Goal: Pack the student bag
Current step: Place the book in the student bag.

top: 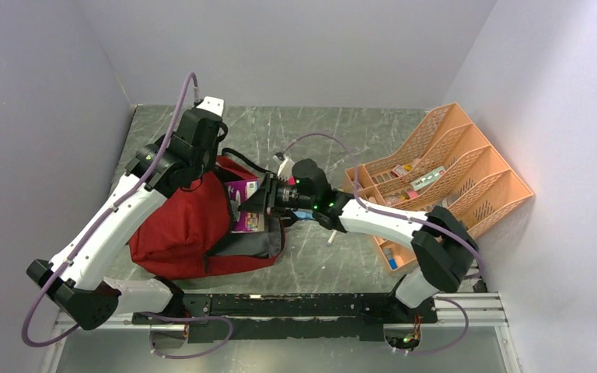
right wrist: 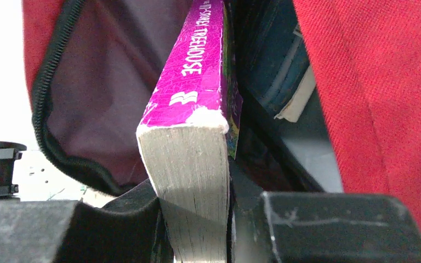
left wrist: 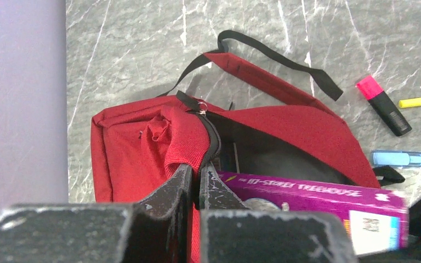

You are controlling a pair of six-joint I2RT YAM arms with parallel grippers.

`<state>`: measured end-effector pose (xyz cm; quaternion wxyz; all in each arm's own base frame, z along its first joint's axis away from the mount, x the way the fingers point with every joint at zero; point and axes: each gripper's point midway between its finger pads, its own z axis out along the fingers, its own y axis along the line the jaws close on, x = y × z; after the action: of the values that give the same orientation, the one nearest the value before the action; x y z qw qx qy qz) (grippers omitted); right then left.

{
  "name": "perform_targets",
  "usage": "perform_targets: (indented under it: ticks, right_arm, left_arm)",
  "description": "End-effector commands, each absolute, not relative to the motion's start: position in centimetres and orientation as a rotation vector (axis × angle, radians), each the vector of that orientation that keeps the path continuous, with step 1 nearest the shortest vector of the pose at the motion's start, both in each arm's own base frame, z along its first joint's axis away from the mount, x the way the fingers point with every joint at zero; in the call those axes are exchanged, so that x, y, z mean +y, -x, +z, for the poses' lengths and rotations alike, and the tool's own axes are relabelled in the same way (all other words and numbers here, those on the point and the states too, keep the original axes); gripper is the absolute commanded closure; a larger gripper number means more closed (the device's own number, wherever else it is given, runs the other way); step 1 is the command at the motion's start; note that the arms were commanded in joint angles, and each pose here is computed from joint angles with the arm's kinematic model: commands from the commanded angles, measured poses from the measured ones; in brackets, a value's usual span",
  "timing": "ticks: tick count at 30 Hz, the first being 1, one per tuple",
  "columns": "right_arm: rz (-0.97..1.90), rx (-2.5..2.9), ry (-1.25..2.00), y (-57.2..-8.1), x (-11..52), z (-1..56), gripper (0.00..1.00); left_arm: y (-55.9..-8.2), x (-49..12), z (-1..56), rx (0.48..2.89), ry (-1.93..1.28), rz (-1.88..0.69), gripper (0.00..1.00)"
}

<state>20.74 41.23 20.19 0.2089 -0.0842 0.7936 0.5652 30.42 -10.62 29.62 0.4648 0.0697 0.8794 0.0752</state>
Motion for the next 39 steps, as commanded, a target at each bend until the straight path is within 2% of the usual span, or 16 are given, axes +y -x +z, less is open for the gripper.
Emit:
perform_targets:
  ticks: [1,19,27,29,34,36,39]
  right_arm:
    - [1.73,2.024,0.213,-21.1,44.9,24.2,1.0]
    - [1.599,2.096,-0.026,-25.3,54.2,14.4,1.0]
    - [1.579,2.141,0.002,-25.0,57.6,11.9,0.99]
    - [1.548,2.162,0.034,-24.6,58.2,11.3,0.91]
    - [1.422,2.219,0.045,-24.8,57.2,9.3,0.58]
    - [1.395,2.216,0.061,-24.9,56.7,9.4,0.49]
    - [1.369,2.206,0.086,-25.0,56.2,10.1,0.41]
  left_arm:
    - [-30.9,-10.9,32.6,2.092,-0.168,0.14,0.95]
    - [-30.7,-11.7,33.0,2.101,-0.194,0.087,0.95]
    - [-30.4,-11.5,32.5,2.112,-0.204,0.096,0.95]
    - [-30.4,-11.4,32.2,2.118,-0.206,0.104,0.95]
    - [-30.1,-11.0,32.0,2.117,-0.202,0.125,0.95]
    - [-30.1,-10.9,31.9,2.119,-0.204,0.128,0.95]
    - [-29.9,-10.9,31.6,2.127,-0.209,0.123,0.95]
